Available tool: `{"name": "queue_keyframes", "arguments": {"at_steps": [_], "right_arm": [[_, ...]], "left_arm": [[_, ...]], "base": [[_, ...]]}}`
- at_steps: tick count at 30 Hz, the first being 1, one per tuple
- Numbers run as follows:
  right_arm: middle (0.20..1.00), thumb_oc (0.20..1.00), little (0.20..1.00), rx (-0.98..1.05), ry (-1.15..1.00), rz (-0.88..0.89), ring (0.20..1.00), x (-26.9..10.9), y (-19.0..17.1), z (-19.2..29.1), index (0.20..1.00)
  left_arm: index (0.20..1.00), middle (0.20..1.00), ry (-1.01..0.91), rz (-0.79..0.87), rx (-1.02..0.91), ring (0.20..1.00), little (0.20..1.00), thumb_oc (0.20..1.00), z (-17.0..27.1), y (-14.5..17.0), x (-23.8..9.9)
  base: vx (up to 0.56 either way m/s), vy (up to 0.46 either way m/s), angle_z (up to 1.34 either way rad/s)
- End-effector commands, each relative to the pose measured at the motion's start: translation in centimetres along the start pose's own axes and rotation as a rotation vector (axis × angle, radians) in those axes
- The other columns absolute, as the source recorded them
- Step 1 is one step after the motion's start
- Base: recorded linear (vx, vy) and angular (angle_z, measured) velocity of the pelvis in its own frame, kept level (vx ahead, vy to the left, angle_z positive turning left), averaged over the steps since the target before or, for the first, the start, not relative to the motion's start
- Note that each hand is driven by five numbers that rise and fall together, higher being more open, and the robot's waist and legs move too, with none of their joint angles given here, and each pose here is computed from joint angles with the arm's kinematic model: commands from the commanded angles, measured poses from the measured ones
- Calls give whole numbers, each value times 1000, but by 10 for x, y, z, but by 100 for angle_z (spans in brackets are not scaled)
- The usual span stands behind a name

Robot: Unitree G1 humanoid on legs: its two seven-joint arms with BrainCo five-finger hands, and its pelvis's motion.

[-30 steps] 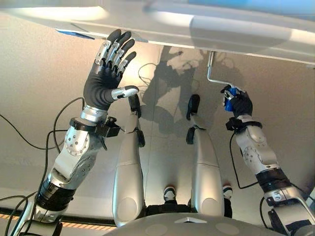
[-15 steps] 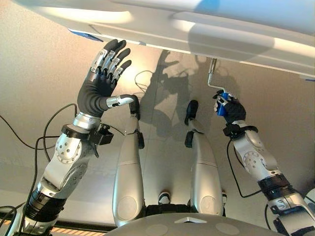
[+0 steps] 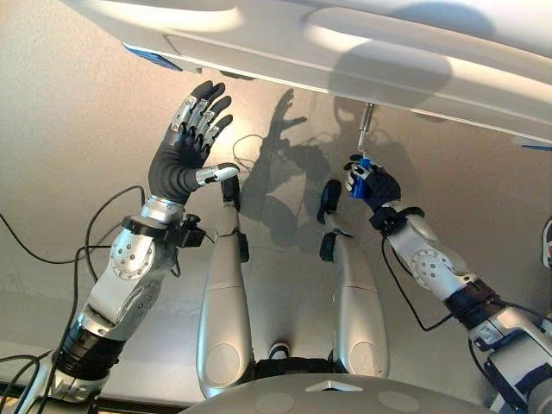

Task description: Raise the hospital bed

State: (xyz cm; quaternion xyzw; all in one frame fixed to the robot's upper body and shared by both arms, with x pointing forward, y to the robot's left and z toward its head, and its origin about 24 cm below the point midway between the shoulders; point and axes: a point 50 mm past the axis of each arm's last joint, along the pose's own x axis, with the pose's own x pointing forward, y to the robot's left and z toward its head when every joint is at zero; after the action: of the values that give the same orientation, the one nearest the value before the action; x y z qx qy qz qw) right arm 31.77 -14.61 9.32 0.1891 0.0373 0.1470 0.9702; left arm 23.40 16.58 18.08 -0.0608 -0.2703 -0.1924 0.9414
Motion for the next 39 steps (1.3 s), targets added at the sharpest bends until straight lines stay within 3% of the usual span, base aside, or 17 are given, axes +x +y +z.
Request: {"name": "queue_keyframes", "arguments": {"at_steps": [1,4,9,17,21,22,28,30,39], "right_arm": [[200,200,200,-208,-292,448,200,22,101,66,200],[200,200,200,-255,-262,367,200,41,98,61,200],[200,200,200,-296,-142,25,200,85,62,45,200],[200,200,200,-431,70,-267,200,96,9,26,200],[200,200,200,-431,117,-419,200,87,-24,28,200],[200,200,200,-404,126,-523,200,77,-46,33,200],[200,200,200,-342,178,-761,200,37,-110,33,200],[200,200,200,-302,177,-787,200,30,-117,30,200],[200,200,200,-122,159,-1142,200,-67,-204,32,200]], "left_arm": [[1000,1000,-100,-82,-39,1000,1000,1000,17,-20,4],[1000,1000,-110,-96,-65,1000,1000,1000,17,-24,6],[1000,1000,-133,-141,-155,1000,1000,1000,14,-38,16],[1000,1000,-167,-204,-198,1000,1000,1000,15,-56,26],[1000,1000,-171,-218,-197,1000,1000,1000,14,-59,29],[1000,1000,-179,-228,-206,1000,1000,1000,15,-62,31],[1000,1000,-190,-265,-215,1000,1000,1000,16,-69,34],[1000,1000,-191,-266,-210,1000,1000,1000,17,-68,34],[1000,1000,-174,-255,-192,1000,1000,1000,17,-59,28]], "base": [[17,39,0],[7,16,2],[19,38,7],[4,24,9],[0,44,12],[4,40,12],[-1,13,5],[0,0,0],[-5,-18,-3]]}}
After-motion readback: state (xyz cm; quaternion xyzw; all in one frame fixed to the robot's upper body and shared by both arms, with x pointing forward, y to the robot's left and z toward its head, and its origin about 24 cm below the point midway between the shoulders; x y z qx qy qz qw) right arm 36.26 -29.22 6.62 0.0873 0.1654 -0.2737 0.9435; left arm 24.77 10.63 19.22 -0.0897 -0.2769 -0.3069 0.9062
